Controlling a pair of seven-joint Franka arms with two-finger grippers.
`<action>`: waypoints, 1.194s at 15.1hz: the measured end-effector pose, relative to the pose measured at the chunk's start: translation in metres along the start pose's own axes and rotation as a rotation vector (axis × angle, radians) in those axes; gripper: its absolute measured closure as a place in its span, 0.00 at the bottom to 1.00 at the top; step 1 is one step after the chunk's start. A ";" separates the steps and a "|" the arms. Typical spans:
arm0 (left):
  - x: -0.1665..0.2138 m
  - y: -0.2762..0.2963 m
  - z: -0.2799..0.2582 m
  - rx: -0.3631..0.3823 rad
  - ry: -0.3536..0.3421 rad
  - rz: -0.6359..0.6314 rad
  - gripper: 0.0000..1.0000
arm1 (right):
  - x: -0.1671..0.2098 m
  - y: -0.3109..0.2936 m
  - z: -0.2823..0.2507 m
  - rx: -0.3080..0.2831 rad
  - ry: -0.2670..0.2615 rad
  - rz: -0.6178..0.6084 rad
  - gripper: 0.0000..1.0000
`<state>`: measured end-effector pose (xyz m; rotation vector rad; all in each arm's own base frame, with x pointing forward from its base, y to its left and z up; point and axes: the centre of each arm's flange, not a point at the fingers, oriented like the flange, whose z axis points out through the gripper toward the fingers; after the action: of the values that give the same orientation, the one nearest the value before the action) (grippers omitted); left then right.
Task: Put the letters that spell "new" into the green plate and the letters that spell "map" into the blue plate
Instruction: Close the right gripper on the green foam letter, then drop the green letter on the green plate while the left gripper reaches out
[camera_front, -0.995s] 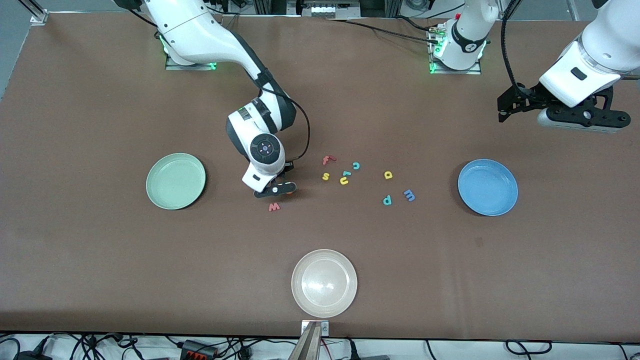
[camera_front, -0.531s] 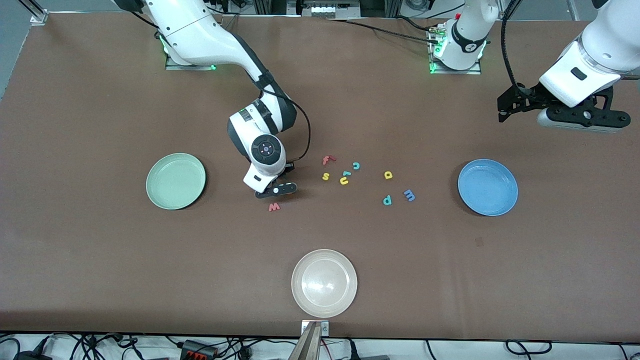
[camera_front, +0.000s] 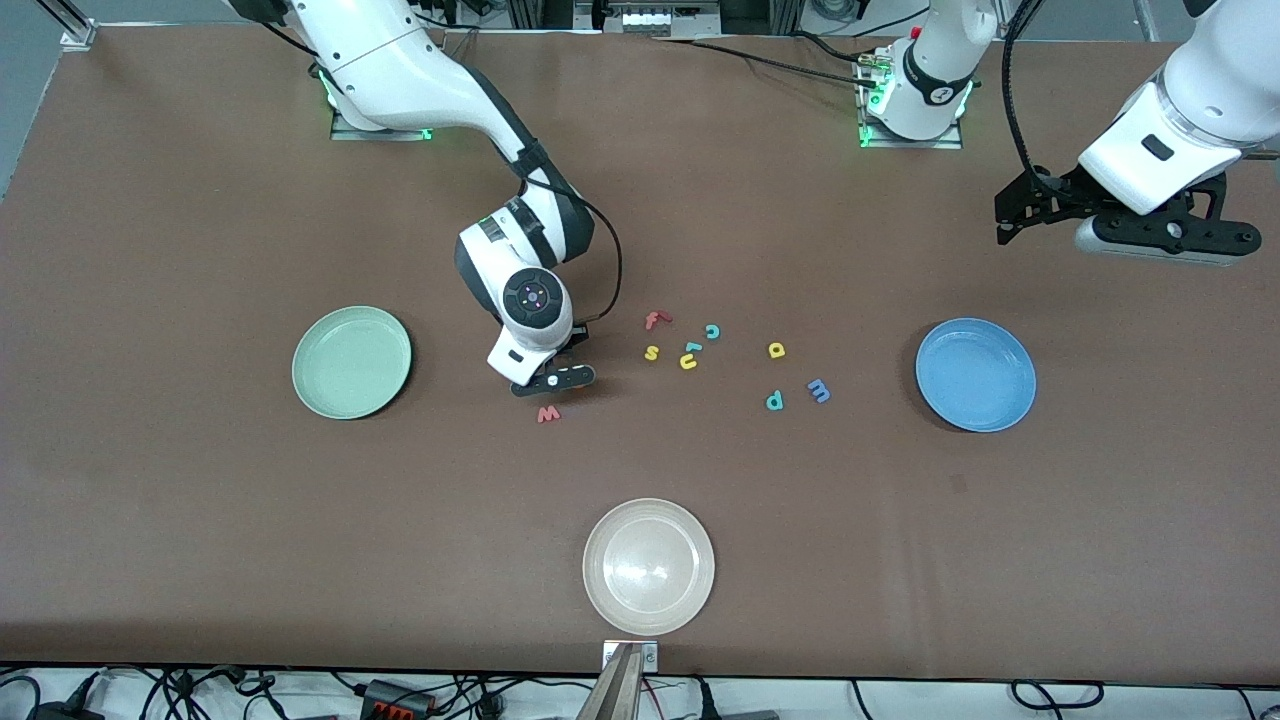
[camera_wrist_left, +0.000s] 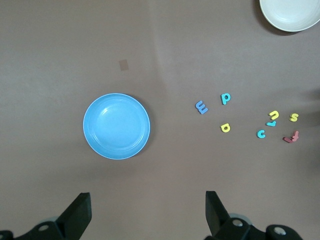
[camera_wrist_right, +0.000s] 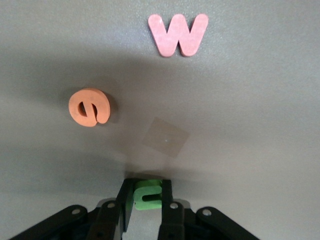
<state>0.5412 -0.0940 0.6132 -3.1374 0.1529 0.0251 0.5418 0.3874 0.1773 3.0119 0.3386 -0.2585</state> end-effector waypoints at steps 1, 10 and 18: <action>0.000 0.000 0.000 0.000 0.000 0.000 0.00 | 0.002 0.002 -0.005 0.002 0.008 0.004 0.73; 0.026 0.000 0.072 -0.010 -0.166 0.007 0.00 | 0.033 0.206 -0.076 0.044 -0.028 0.081 0.73; 0.100 0.043 0.267 -0.032 -0.246 -0.150 0.00 | 0.021 0.276 -0.043 0.056 -0.109 0.106 0.73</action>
<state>0.6323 -0.1464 0.3446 -3.1316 -0.0845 0.4148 0.6320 0.1291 0.2375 3.0425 0.1643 -0.4276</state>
